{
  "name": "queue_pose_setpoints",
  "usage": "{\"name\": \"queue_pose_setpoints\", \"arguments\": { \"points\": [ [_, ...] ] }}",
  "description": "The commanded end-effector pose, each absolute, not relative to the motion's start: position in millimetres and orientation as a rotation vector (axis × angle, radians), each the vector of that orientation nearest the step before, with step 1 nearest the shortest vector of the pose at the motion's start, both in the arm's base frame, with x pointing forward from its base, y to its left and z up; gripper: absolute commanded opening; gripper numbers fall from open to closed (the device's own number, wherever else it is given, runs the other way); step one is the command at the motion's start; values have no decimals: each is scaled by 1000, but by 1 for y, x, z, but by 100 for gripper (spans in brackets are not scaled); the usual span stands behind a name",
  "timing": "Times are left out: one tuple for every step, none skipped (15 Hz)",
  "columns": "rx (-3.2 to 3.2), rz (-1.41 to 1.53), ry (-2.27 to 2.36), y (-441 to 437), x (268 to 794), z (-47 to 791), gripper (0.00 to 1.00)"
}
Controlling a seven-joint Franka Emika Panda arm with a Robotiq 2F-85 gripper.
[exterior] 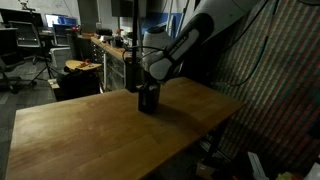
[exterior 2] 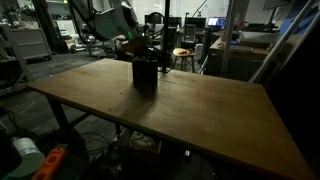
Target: Put the white towel in the black box
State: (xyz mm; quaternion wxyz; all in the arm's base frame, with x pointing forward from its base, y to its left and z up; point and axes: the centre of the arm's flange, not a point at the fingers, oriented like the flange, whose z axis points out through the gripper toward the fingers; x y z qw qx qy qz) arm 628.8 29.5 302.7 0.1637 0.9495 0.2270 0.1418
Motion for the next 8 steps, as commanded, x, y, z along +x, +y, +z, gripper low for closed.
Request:
{"name": "queue_pose_setpoints", "arguments": {
  "points": [
    [2708,359,660,30,620,294,8],
    [2711,353,662,30,619,293,8],
    [2712,346,664,30,618,293,9],
    [2713,339,667,30,618,293,9],
    [2717,330,667,30,617,292,13],
    [2723,332,655,30,616,292,35],
    [2719,336,652,29,616,292,38],
    [2723,336,650,29,614,292,40]
  ]
}}
